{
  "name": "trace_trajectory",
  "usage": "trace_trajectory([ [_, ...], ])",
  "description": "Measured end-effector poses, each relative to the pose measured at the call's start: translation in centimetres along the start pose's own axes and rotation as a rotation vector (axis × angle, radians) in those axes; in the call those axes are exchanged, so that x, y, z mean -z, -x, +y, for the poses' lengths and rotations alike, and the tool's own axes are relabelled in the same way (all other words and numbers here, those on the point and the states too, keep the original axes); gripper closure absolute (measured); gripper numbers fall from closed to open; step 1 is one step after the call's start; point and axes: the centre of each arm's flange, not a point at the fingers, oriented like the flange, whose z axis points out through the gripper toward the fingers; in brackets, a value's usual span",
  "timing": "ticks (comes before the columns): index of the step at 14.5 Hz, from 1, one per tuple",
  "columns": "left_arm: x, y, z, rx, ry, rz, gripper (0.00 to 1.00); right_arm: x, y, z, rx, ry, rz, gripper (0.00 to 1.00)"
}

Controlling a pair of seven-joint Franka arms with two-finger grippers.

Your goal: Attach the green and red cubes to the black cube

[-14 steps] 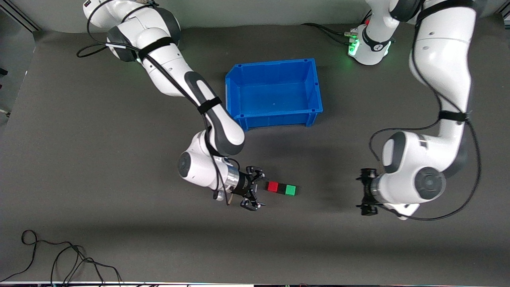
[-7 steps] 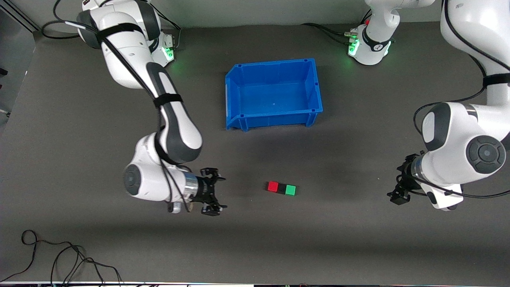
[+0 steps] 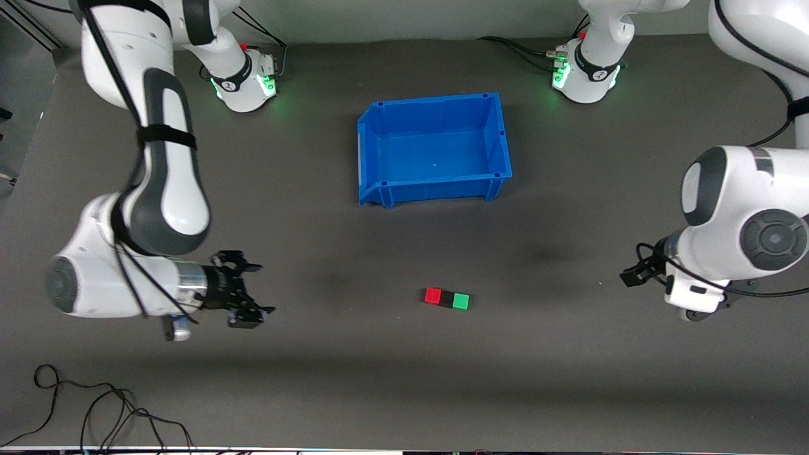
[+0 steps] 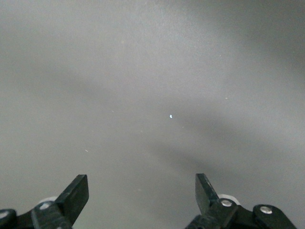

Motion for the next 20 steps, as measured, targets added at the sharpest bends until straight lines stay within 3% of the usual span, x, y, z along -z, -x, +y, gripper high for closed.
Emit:
trace_trajectory([
  [5,5.0,1.4,-4.3,-0.104,0.101,0.022,0.00,6.9,-0.9,5.7,0.240,0.078,0.155,0.00],
  [8,6.3,3.9,-4.4,-0.152,0.110,0.025,0.00,10.9,-2.2,8.9,0.385,0.110,0.232,0.00],
  [15,10.7,8.1,-6.5,-0.218,0.103,0.035,0.00,17.3,-3.8,15.2,0.749,0.165,0.298,0.00],
  [20,12.8,7.1,-7.5,-0.319,0.114,0.086,0.00,20.5,-4.5,18.0,0.961,0.155,0.308,0.00],
])
